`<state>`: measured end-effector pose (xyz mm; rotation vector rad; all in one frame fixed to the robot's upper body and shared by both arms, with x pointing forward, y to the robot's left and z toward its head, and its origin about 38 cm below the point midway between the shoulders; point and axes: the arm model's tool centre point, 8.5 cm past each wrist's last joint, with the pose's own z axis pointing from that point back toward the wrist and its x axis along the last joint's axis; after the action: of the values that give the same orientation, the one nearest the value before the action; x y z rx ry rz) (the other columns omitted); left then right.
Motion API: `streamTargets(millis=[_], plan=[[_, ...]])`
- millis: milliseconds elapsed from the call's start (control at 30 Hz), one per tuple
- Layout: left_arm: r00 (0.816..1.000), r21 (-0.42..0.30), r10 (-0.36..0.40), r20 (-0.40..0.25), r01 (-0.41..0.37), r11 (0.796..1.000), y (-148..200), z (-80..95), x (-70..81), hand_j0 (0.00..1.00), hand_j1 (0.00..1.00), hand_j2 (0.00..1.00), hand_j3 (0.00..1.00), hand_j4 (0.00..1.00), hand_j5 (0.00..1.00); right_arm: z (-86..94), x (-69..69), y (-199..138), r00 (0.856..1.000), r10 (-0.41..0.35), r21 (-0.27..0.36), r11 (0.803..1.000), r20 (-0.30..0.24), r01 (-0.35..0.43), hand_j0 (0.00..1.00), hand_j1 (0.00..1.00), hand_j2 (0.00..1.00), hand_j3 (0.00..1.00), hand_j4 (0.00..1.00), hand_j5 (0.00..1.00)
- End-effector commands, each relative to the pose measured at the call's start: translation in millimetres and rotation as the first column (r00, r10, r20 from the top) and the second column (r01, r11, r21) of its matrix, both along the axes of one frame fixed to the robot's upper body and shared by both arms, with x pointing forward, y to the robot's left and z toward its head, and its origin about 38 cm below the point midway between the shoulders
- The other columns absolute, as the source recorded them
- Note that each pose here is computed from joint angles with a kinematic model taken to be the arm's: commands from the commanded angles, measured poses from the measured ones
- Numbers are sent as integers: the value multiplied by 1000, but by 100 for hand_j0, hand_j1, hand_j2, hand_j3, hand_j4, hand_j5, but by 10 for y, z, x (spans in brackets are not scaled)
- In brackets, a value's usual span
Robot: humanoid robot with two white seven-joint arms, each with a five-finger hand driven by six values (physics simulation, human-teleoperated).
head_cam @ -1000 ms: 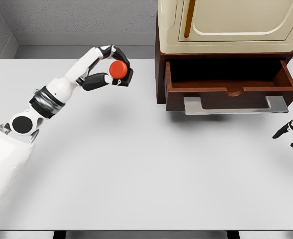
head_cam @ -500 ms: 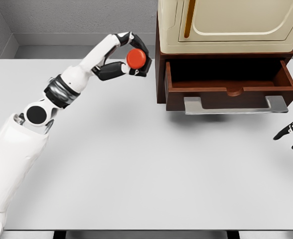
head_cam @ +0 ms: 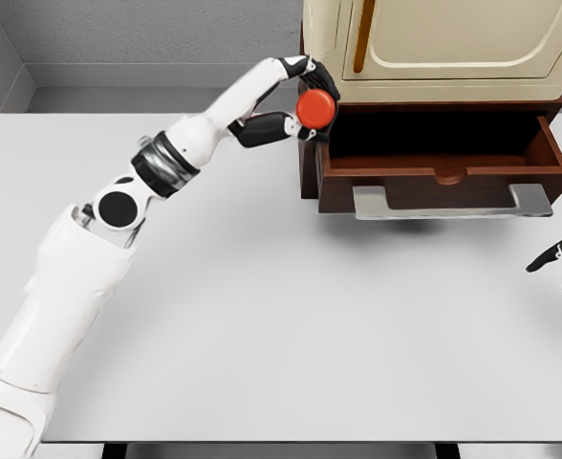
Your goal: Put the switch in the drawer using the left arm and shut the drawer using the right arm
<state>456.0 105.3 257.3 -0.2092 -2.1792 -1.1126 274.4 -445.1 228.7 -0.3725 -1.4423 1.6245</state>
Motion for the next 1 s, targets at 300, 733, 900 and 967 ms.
streamTargets(millis=[300,733,900,967], plan=[[998,81,-10,69,5,997,-333,43,-60,32,32,32,32,32,32,-5,-6,-1,1000,-2,6,1000,-5,2,64,64,64,64,64,64],[983,221,18,182,-58,974,-565,173,-30,32,32,32,32,32,32,-1,-5,-3,1000,-3,6,1000,-4,3,65,65,65,65,65,65],[974,267,2,227,-64,961,-655,243,-30,32,32,32,32,32,32,-5,-6,-1,1000,-2,6,1000,-5,2,65,65,65,65,65,65],[969,286,9,248,-82,955,-654,244,-23,32,32,32,32,32,32,-9,-8,-1,1000,-2,6,1000,-6,2,64,64,64,64,64,64]])
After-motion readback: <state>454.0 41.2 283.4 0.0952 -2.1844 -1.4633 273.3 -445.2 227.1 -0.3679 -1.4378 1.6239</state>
